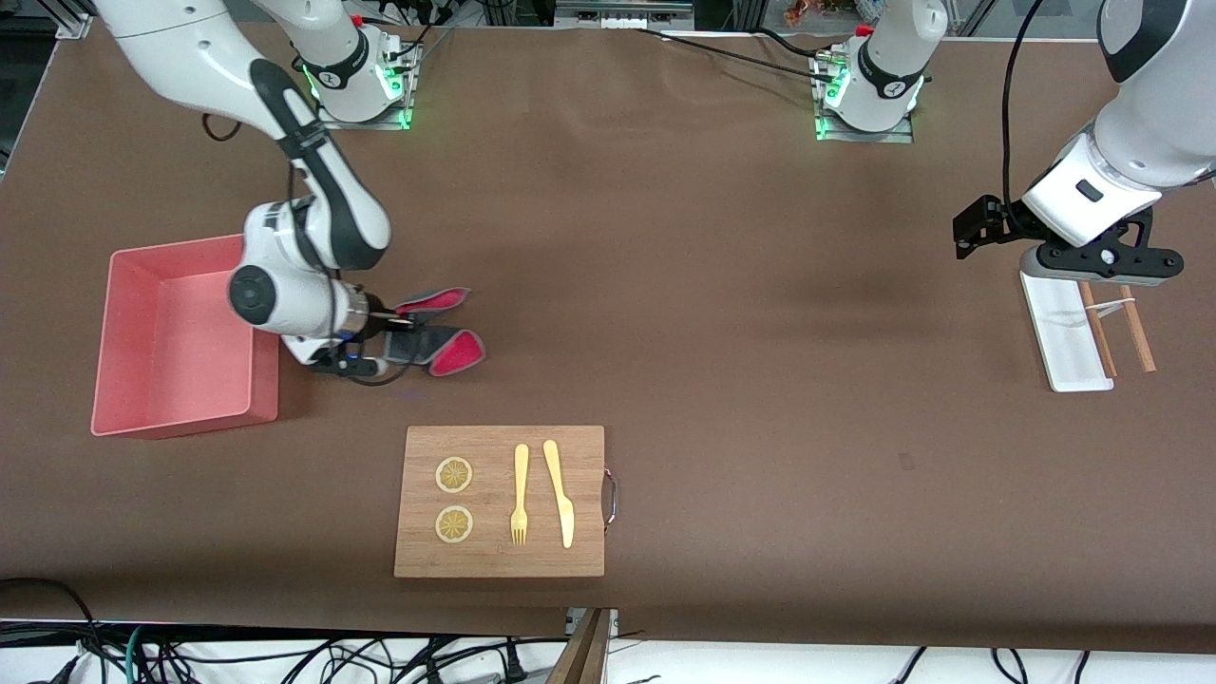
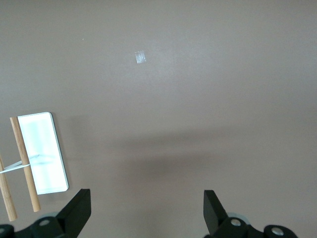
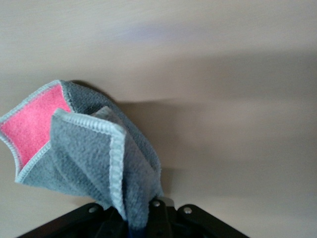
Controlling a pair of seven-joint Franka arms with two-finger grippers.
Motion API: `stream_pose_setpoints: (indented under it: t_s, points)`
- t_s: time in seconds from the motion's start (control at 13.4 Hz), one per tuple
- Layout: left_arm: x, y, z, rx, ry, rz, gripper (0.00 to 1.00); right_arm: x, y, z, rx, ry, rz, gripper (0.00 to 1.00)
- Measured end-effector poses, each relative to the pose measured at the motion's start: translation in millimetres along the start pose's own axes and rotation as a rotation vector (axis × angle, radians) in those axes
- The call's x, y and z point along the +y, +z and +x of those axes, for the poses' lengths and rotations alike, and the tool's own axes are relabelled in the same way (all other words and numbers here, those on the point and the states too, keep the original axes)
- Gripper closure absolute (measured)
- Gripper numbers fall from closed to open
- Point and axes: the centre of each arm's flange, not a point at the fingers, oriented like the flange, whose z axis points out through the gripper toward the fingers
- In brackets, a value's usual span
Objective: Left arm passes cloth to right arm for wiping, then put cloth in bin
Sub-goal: 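Carry the cloth over the pink bin with the right gripper while the left gripper rests, then lower the cloth into the pink bin and open the right gripper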
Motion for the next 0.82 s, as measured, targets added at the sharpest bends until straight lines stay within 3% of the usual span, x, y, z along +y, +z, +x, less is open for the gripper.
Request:
stream_pose_setpoints:
  t_s: [0.3,0.52,0.82]
  points:
    - [0,0,0,0.0,0.001,0.0,0.0,100,-15,7,0.013,-0.112,-0.082,0.95]
    - [0,0,0,-0.001,0.002,0.0,0.0,110,-43,9,0.028,-0.144,-0.099,0.95]
    - [0,1,0,-0.002,0.002,0.0,0.0,96,-119,12,-0.019,-0.154,-0.092,0.95]
